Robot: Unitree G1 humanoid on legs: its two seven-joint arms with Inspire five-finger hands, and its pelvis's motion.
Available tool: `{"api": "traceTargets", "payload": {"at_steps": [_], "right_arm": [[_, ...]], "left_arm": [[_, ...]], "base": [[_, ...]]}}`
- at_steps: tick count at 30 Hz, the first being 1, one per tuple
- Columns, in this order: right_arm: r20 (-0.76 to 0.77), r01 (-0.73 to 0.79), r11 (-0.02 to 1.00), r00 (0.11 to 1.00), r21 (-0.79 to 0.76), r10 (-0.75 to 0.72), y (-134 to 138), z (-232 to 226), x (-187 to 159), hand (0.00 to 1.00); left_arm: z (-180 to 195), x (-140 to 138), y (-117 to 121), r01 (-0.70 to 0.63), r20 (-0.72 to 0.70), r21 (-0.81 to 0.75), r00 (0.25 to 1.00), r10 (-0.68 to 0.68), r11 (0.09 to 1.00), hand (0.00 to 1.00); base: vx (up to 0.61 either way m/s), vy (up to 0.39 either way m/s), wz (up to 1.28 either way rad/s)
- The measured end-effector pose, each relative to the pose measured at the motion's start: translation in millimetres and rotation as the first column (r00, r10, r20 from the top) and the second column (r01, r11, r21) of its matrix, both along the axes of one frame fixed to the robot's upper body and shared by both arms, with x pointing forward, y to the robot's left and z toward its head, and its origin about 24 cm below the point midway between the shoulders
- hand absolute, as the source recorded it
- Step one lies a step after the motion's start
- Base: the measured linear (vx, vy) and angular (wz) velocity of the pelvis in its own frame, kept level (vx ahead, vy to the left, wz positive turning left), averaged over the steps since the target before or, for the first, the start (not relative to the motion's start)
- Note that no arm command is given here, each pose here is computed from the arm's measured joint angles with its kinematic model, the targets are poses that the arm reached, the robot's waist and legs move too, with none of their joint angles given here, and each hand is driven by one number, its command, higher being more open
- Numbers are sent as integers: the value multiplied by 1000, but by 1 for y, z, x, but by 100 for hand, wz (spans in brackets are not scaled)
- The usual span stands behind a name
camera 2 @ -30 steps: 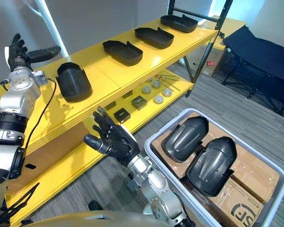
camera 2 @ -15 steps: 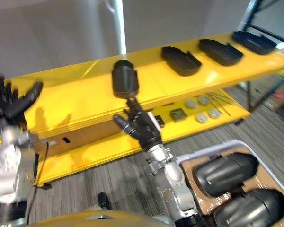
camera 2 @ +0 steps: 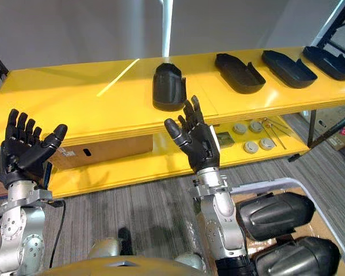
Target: Walk over and take three plastic housings, then place them on the shelf
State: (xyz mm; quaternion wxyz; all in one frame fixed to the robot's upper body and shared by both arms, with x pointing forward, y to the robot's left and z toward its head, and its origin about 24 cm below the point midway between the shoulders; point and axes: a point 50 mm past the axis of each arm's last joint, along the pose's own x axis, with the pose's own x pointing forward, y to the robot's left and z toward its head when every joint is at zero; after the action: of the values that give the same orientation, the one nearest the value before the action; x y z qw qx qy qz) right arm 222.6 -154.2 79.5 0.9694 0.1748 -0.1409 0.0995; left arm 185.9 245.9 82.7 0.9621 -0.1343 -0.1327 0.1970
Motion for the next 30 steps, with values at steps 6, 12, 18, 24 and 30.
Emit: {"api": "traceTargets", "payload": {"at_steps": [6, 12, 18, 24, 30], "right_arm": [[31, -50, 998, 998, -35, 51, -3, 4, 2, 100], [51, -125, 987, 990, -96, 131, -9, 8, 3, 100], [60, -70, 988, 995, -137, 79, -16, 10, 4, 100], [25, 34, 993, 999, -117, -31, -25, 4, 6, 100], [-29, 80, 991, 996, -110, -83, -14, -9, 1, 100]], "left_arm": [[-6, 1, -9, 7, -13, -41, 1000, -8, 999, 100], [-14, 0, -18, -2, -38, -94, 999, -2, 996, 100], [-22, -2, -34, 46, -64, -131, 996, -54, 990, 100], [-21, 1, -42, 108, -55, -111, 992, -114, 988, 100], [-20, 1, -42, 109, -56, -98, 992, -115, 989, 100]], "base": [[-22, 19, 22], [13, -7, 10], [66, -47, -2], [14, 15, -3], [6, 21, 0]]}}
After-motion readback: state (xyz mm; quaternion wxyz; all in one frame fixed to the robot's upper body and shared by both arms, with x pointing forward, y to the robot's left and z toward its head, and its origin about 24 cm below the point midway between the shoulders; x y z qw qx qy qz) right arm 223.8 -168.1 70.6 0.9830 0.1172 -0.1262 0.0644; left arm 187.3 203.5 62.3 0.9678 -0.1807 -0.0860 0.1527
